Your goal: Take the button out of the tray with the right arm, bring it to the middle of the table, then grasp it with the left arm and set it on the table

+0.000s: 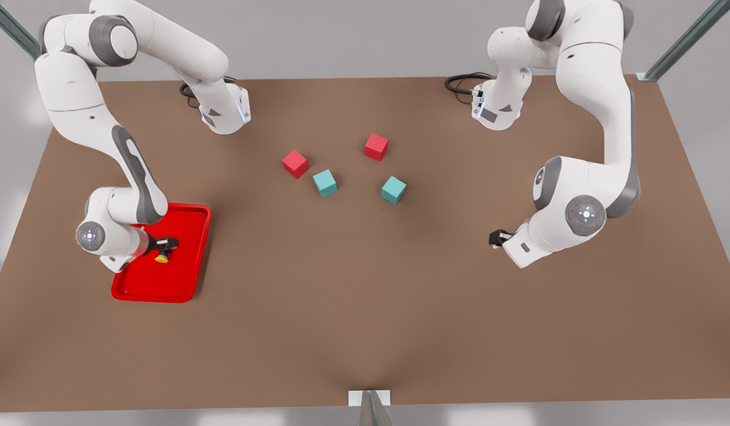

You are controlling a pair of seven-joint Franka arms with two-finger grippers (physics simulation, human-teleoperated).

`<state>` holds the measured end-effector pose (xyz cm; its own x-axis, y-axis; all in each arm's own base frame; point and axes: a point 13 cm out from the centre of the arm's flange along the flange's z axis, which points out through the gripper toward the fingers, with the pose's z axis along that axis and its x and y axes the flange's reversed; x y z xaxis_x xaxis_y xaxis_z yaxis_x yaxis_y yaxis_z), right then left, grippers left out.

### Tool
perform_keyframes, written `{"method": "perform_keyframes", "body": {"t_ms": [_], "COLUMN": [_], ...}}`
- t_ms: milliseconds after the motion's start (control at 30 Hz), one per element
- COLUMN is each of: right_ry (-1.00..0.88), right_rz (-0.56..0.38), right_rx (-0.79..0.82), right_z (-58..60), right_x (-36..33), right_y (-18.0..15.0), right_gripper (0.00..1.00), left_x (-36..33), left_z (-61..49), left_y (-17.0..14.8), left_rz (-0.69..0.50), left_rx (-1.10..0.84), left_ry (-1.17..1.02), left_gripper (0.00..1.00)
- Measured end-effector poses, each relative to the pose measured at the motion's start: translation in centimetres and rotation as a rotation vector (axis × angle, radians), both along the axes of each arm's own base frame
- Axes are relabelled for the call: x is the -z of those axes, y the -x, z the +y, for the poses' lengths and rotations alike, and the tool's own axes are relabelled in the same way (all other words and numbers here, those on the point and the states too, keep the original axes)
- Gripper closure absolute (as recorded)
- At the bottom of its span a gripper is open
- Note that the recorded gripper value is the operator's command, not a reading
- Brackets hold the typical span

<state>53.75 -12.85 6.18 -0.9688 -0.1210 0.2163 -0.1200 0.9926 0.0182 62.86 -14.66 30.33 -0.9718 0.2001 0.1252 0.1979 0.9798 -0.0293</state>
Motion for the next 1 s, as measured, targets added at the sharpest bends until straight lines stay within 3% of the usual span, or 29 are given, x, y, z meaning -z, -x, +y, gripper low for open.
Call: {"method": "perform_keyframes", "body": {"t_ms": [600, 800, 933, 1000], "right_ry": [0.005, -0.001, -0.001, -0.001], "right_rz": [-0.061, -0.069, -0.077, -0.08], "right_rx": [0.026, 0.023, 0.027, 0.028], "right_z": [-0.4, 0.1, 0.0, 0.0], "right_x": [0.8, 1.4, 1.5, 1.5], "right_y": [-0.3, -0.2, -0.4, -0.5], "right_gripper": [0.0, 0.24, 0.29, 0.37], "left_x": [1.7, 2.1, 2.4, 2.4], "left_z": [0.0, 0.0, 0.0, 0.0], "left_y": [0.0, 0.1, 0.1, 0.1], "left_rz": [0.017, 0.024, 0.028, 0.029], "left_rx": [-0.007, -0.008, -0.008, -0.009], "left_ry": [-0.007, -0.009, -0.009, -0.009], "left_gripper": [0.0, 0.0, 0.0, 0.0]}}
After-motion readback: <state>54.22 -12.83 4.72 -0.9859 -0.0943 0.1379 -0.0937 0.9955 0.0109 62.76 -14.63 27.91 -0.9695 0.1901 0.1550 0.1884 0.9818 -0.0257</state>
